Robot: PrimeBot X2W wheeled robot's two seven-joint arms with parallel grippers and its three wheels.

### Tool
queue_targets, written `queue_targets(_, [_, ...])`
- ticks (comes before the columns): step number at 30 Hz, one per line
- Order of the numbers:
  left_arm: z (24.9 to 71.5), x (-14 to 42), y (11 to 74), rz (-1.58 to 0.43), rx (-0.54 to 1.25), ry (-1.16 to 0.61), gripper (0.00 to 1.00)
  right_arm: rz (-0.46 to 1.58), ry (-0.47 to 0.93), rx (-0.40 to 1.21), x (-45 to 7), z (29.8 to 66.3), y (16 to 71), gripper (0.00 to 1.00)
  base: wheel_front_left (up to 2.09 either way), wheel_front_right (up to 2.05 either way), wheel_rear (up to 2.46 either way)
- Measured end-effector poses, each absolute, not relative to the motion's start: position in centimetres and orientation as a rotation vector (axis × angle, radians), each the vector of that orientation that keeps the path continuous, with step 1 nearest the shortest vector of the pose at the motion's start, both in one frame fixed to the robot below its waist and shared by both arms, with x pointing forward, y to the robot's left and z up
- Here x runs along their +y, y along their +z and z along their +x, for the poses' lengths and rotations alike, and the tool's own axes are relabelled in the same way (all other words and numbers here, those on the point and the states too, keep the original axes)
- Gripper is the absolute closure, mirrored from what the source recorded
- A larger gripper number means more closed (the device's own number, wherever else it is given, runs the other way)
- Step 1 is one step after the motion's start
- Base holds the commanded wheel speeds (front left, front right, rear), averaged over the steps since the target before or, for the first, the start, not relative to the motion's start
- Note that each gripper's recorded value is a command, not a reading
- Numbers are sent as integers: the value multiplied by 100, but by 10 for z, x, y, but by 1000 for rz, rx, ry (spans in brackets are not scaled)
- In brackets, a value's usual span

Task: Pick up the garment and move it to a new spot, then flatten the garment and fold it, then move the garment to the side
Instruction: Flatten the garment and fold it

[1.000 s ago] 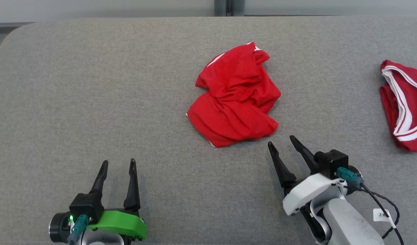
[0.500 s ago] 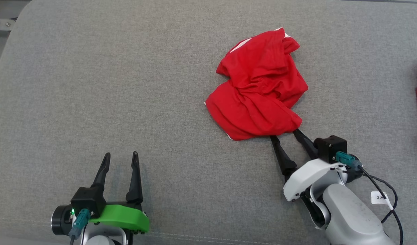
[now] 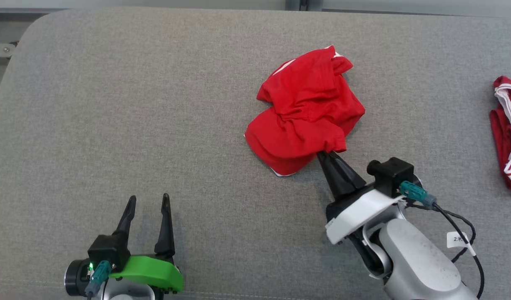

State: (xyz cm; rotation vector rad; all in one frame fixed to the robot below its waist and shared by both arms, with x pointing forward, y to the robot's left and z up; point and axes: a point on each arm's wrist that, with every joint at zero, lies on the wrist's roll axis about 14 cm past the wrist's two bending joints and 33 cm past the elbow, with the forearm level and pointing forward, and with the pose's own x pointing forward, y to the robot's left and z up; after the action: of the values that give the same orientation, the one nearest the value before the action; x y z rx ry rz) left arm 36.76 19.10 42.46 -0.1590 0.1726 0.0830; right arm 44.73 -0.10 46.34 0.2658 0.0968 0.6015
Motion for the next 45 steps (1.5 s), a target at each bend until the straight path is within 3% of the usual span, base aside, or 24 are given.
queue_targets(5, [358, 185, 423, -169, 180, 65, 0, 354, 710, -75, 29, 431, 533, 100, 0, 0, 0])
queue_targets(12, [351, 176, 430, -178, 162, 29, 0, 402, 731, -295, 24, 432, 617, 100, 0, 0, 0])
queue_targets(15, [349, 173, 433, -180, 154, 20, 0, 389, 678, -294, 11, 449, 617, 100, 0, 0, 0])
queue_targets(19, [344, 172, 430, -185, 168, 20, 0, 271, 608, -137, -5, 477, 565, 100, 0, 0, 0])
queue_targets(20, [343, 171, 428, -186, 175, 19, 0, 260, 590, -99, -8, 484, 553, 75, 0, 0, 0])
queue_targets(21, [342, 170, 425, -187, 183, 16, 0, 243, 573, -57, -11, 490, 540, 27, 0, 0, 0])
queue_targets(22, [341, 169, 424, -187, 189, 13, 0, 212, 568, -17, -11, 495, 528, 0, 0, 0, 0])
queue_targets(30, [340, 170, 418, -192, 210, 31, 0, 144, 439, 105, -45, 526, 479, 0, 0, 0, 0])
queue_targets(34, [344, 163, 419, -194, 207, 10, 0, 146, 375, 84, -70, 527, 482, 0, 0, 0, 0])
queue_targets(45, [366, 120, 433, -193, 163, -156, 0, 187, 217, 72, -134, 465, 468, 0, 0, 0, 0])
